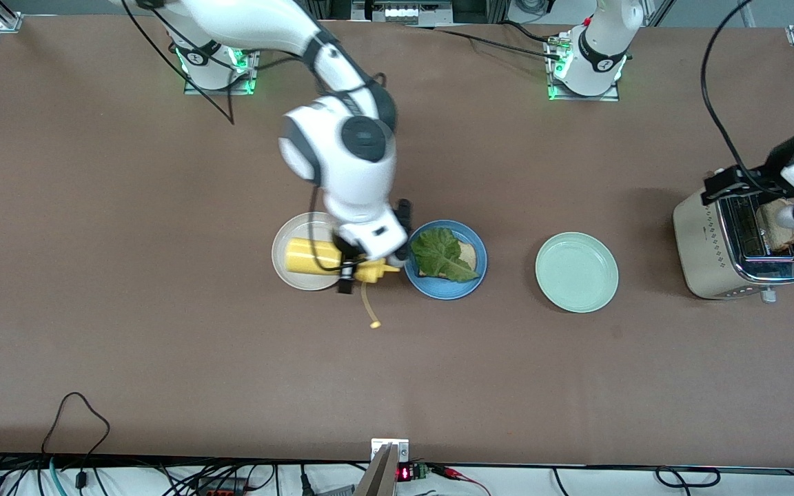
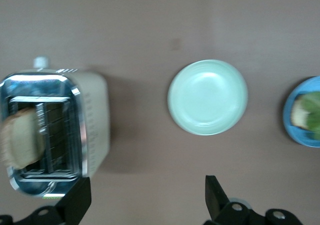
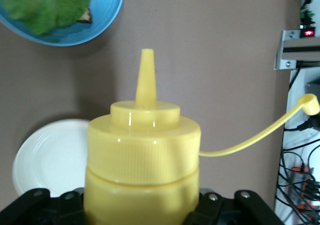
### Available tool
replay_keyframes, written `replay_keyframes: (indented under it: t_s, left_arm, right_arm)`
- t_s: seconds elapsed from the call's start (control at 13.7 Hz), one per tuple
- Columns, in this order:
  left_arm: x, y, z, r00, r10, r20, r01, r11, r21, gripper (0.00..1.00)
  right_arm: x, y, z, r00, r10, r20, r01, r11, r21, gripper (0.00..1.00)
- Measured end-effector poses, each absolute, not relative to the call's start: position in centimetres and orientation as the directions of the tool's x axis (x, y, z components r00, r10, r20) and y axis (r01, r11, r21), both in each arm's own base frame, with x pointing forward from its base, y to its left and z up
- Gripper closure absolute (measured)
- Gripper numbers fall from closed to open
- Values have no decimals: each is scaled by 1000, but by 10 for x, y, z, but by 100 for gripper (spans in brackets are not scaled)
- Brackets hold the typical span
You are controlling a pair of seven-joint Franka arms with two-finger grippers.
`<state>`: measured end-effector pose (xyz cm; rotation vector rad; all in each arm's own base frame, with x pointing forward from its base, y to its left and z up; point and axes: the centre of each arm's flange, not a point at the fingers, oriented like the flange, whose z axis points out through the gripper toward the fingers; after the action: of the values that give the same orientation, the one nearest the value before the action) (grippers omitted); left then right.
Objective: Make sandwich in blue plate with both arms
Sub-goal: 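Return the bottle to its spot while the left gripper reaches the toaster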
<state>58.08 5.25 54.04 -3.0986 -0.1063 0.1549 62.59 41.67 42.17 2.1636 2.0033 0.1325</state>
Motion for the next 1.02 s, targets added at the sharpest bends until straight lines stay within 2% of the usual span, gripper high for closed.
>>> replay_keyframes:
  t_s: [0.22, 0.44, 0.73, 1.02]
  left_arm:
    - [589, 98, 502, 981, 103, -167, 72, -981, -183, 0]
    - [591, 158, 467, 974, 100, -202, 63, -982, -179, 0]
    - [581, 238, 424, 974, 74, -212, 63, -996, -56, 0]
    - [579, 274, 395, 983, 25, -179, 27, -1000, 8, 0]
  right_arm:
    - [653, 299, 476, 76, 991, 107, 992, -85, 89, 60]
    - [658, 185, 488, 86, 950, 299, 996, -82, -29, 60]
    - [647, 53, 442, 163, 817, 553, 985, -99, -144, 60]
    - [613, -44, 345, 188, 633, 751, 980, -76, -181, 60]
